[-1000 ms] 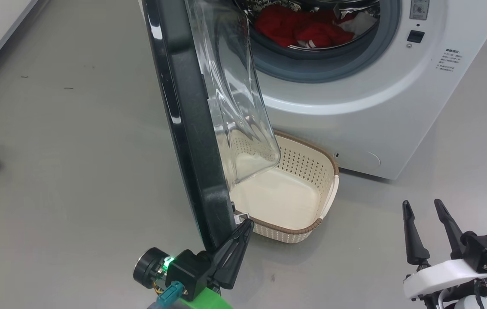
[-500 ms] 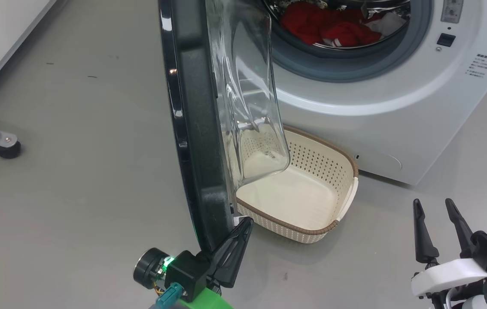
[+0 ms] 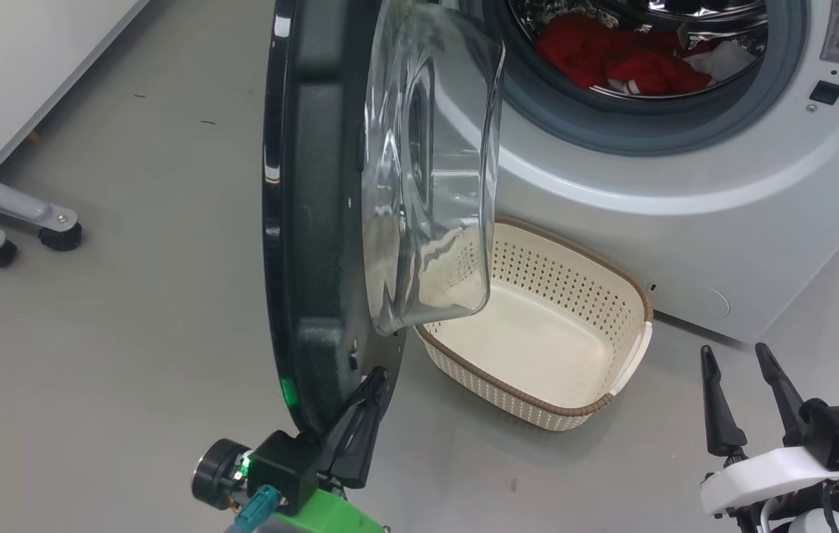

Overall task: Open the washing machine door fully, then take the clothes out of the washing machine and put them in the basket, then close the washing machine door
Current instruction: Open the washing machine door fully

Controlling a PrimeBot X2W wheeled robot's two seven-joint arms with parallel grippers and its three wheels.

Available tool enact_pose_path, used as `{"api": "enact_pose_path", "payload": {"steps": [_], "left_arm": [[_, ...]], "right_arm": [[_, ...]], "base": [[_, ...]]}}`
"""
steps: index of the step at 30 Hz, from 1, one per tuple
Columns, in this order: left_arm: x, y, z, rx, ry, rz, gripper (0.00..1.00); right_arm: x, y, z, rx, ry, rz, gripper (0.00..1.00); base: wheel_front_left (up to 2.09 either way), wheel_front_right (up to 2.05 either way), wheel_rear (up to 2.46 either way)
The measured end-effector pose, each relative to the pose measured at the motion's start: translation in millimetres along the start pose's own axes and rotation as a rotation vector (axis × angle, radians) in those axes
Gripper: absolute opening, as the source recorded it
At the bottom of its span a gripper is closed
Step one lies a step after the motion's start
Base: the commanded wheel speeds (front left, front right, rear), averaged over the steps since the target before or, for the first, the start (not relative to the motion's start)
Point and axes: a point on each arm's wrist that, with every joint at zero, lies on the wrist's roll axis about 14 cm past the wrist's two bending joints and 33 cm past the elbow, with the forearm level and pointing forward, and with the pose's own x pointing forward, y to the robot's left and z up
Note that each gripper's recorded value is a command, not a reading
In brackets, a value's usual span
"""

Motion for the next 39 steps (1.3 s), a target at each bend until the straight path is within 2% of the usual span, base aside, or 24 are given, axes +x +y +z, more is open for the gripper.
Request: {"api": "enact_pose_path", "payload": {"steps": [9, 21, 39], "left_arm": [[-5, 35, 4, 0.023, -0.016, 0.103, 0.0], [-10, 98, 18, 0.062, -0.049, 0.271, 0.0], [-8, 161, 21, 0.053, -0.053, 0.455, 0.0]], "right_arm": [[0, 3, 1, -0.008, 0.001, 0.012, 1.0], [-3, -1, -1, 0.0, 0.002, -0.005, 1.0], [0, -20, -3, 0.013, -0.003, -0.048, 1.0]], "base": [[0.0, 0.0, 0.0], [0.0, 0.0, 0.0], [0.0, 0.0, 0.0]]}}
